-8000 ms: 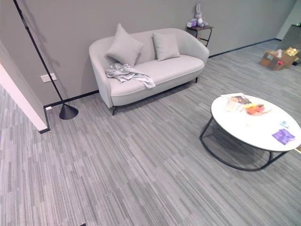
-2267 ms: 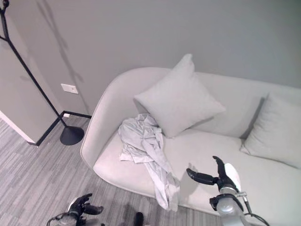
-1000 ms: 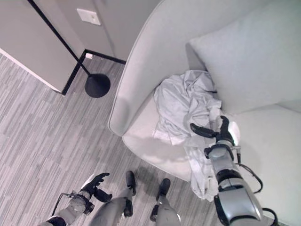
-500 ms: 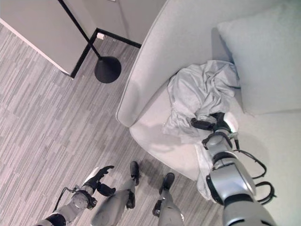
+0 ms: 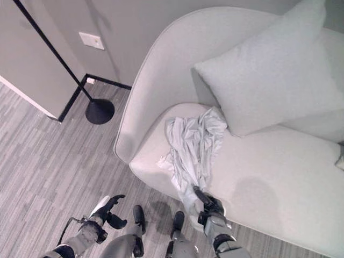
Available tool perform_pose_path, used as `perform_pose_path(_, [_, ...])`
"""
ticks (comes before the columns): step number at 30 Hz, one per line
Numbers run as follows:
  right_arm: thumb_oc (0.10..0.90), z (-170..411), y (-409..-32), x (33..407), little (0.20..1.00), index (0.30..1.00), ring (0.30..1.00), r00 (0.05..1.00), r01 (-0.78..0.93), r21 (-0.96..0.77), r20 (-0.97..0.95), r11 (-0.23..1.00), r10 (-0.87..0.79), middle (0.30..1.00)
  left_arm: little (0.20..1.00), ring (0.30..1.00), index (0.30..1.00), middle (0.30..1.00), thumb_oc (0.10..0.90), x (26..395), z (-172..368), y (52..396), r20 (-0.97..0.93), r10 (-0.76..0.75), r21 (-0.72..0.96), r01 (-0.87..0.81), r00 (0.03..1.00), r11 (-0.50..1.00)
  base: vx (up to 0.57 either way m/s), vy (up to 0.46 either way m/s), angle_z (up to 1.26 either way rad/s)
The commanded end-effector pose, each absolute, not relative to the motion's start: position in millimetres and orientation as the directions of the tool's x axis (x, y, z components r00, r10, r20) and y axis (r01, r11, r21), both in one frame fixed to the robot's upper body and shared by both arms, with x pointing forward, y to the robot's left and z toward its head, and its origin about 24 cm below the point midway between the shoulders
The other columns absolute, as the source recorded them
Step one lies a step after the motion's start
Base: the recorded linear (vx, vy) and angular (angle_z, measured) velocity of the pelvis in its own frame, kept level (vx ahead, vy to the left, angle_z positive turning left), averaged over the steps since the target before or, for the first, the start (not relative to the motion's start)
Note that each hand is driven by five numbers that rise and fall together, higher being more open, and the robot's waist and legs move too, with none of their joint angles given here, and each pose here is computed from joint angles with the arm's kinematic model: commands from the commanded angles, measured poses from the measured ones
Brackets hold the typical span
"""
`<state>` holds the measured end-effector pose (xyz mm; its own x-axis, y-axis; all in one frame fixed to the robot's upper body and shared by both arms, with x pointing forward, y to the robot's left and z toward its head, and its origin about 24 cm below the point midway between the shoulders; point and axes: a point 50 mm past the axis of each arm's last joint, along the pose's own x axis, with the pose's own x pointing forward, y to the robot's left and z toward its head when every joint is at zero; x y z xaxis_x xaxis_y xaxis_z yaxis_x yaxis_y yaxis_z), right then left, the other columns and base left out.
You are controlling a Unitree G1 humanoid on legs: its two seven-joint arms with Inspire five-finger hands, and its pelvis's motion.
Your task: Hang the clothes on the sofa on the clothes rack.
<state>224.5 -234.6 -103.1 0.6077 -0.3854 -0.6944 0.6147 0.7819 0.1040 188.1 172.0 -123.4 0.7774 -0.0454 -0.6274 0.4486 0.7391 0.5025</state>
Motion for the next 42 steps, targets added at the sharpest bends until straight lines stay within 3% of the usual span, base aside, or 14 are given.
perform_pose_path(1, [0.400, -61, -227, 272, 0.300, 0.300, 0.300, 0.779, 0.602, 0.437, -0.505, 0.668, -0.371, 0.300, 0.900, 0.900, 0.900, 0.900, 0.800, 192, -122, 154, -0.610, -0.111, 0.496, 0.488, 0.785, 0.718, -0.04, 0.003, -0.21])
perform_pose_path(5, [0.400, -14, -219, 299, 0.300, 0.300, 0.300, 0.858, 0.495, 0.695, -0.295, 0.522, -0.421, 0.300, 0.900, 0.900, 0.900, 0.900, 0.800, 174, -130, 145, -0.645, -0.150, 0.451, 0.531, 0.749, 0.717, -0.03, 0.017, -0.11])
perform_pose_path(14, [0.400, 37, -233, 320, 0.300, 0.300, 0.300, 0.854, 0.367, 0.819, -0.110, 0.441, -0.508, 0.300, 0.900, 0.900, 0.900, 0.900, 0.800, 170, -132, 143, -0.655, -0.152, 0.439, 0.537, 0.740, 0.720, 0.00, 0.005, -0.02])
perform_pose_path(19, [0.400, 93, -231, 319, 0.300, 0.300, 0.300, 0.837, 0.114, 0.877, 0.169, 0.467, -0.521, 0.300, 0.900, 0.900, 0.900, 0.900, 0.800, 169, -131, 142, -0.648, -0.165, 0.450, 0.548, 0.744, 0.705, 0.00, 0.000, 0.00])
perform_pose_path(26, [0.400, 167, -224, 303, 0.300, 0.300, 0.300, 0.711, -0.176, 0.823, 0.486, 0.540, -0.508, 0.300, 0.900, 0.900, 0.900, 0.900, 0.800, 162, -133, 148, -0.659, -0.167, 0.468, 0.574, 0.733, 0.672, 0.02, -0.011, 0.05])
perform_pose_path(32, [0.400, 219, -229, 289, 0.300, 0.300, 0.300, 0.559, -0.321, 0.747, 0.646, 0.582, -0.520, 0.300, 0.900, 0.900, 0.900, 0.900, 0.800, 165, -129, 149, -0.642, -0.190, 0.476, 0.581, 0.743, 0.660, 0.04, -0.007, 0.05])
perform_pose_path(34, [0.400, 243, -230, 281, 0.300, 0.300, 0.300, 0.486, -0.382, 0.693, 0.713, 0.611, -0.505, 0.300, 0.900, 0.900, 0.900, 0.900, 0.800, 170, -127, 153, -0.630, -0.165, 0.474, 0.544, 0.759, 0.692, 0.01, 0.001, 0.08])
perform_pose_path(37, [0.400, 255, -228, 277, 0.300, 0.300, 0.300, 0.449, -0.410, 0.663, 0.744, 0.626, -0.495, 0.300, 0.900, 0.900, 0.900, 0.900, 0.800, 174, -124, 154, -0.613, -0.157, 0.474, 0.519, 0.774, 0.711, 0.02, -0.002, 0.07])
perform_pose_path(42, [0.400, 280, -220, 269, 0.300, 0.300, 0.300, 0.383, -0.434, 0.604, 0.795, 0.668, -0.470, 0.300, 0.900, 0.900, 0.900, 0.900, 0.800, 208, -96, 153, -0.467, -0.102, 0.430, 0.327, 0.878, 0.842, 0.00, 0.000, 0.00])
